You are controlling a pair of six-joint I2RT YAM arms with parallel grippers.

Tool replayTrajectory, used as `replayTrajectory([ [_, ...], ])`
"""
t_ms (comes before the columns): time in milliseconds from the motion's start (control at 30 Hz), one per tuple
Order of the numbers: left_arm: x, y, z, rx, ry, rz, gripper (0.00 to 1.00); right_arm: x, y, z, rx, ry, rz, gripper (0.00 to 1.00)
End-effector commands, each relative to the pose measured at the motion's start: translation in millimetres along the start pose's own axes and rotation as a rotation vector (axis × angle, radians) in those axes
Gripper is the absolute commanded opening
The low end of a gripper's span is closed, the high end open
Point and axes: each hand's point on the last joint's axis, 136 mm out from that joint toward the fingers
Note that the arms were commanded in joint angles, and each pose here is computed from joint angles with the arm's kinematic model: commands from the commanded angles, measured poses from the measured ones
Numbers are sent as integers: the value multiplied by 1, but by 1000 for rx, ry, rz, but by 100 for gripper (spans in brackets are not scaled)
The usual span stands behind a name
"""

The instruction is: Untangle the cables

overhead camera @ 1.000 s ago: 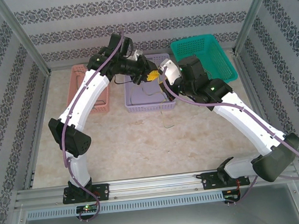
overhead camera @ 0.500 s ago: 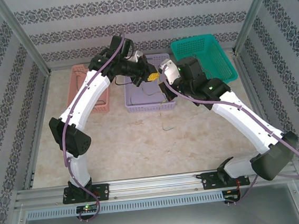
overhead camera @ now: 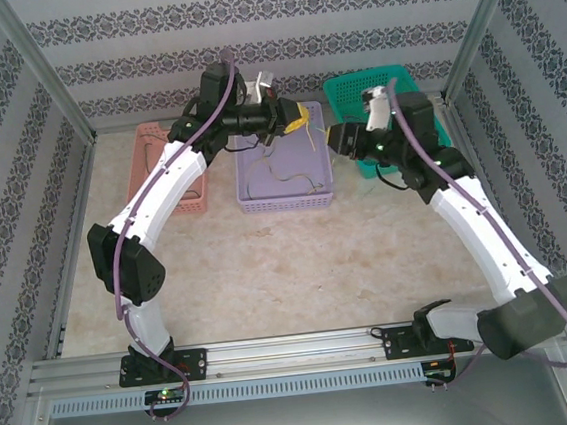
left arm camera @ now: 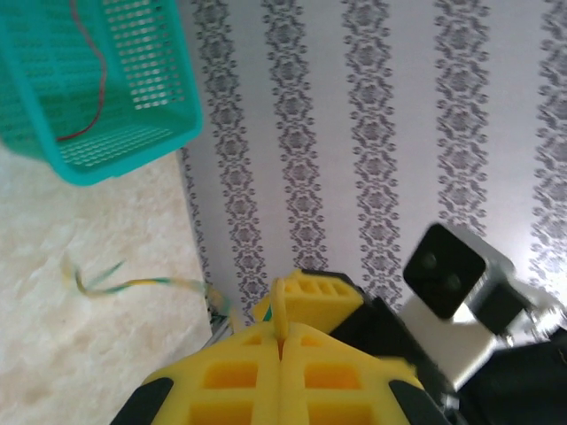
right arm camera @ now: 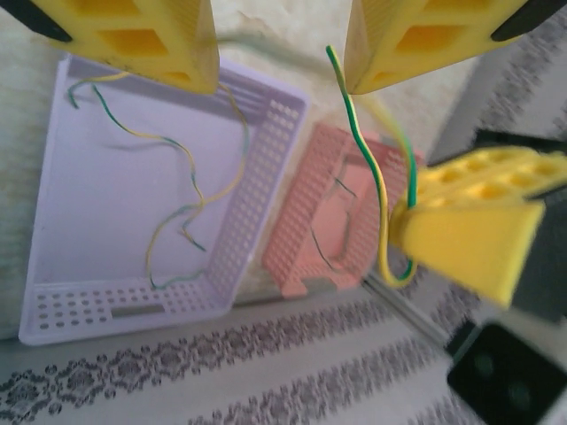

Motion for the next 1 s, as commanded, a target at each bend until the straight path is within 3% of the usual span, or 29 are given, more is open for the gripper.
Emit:
replayTrajectory([
  [0,-8,-30,10,163,-5,-116,0,-11,29,13,122,-3,153,42],
  [267,-13,-35,-12,277,99,-156,0,0,19,18,186,83,163,40],
  [467,-11,-35,-14,284,110,-189,0,14,39,-15,112,251,258,41],
  [967,-7,-34,-10,265,117,-191,0,28,28,-43,68,281,243,41],
])
Point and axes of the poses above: each hand's point on the last joint's axis, 136 mm out from that joint toward the fingers, its own x axis out along the fingers, its own y axis along the line the jaws close on, z = x × y, and after that the axes turned 15 degrees about x, right-handed
